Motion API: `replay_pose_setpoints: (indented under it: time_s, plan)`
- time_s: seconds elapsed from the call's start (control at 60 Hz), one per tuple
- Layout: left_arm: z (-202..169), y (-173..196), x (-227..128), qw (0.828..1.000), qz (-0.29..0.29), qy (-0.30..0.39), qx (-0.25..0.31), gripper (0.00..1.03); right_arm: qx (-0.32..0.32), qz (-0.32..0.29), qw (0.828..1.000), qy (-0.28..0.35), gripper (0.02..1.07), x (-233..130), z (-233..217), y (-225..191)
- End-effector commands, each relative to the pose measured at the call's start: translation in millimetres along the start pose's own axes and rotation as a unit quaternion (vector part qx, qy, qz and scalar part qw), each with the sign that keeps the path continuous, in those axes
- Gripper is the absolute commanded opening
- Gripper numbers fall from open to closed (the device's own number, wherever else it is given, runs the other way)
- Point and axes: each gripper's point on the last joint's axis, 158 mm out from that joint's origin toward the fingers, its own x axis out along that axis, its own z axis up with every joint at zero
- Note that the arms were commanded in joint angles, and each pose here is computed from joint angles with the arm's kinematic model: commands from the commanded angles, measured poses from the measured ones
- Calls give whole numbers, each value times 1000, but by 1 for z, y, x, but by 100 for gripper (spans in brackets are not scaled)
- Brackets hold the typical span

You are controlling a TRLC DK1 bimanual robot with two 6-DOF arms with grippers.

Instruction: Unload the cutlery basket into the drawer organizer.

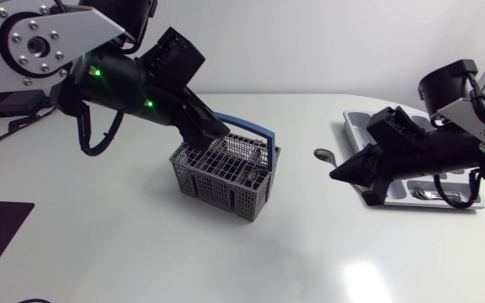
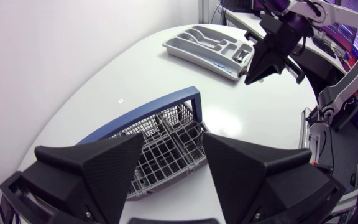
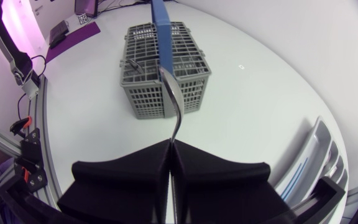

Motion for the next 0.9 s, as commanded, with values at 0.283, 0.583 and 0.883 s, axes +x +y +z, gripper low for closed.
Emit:
replay_pose_setpoints:
  time_s: [0.283,0.583,0.883]
  plan:
    - [-22,-27,7,999,-24,23,30,69,-33,-13,998,46,8,-36,-67,-53]
    - [-27,-42,19,998,1,34,50,69,-29,-17,997,75,8,-64,-126,-113]
    - [-24,-49,27,999,8,42,16,68,-56,-36,991,119,8,-74,-167,-162]
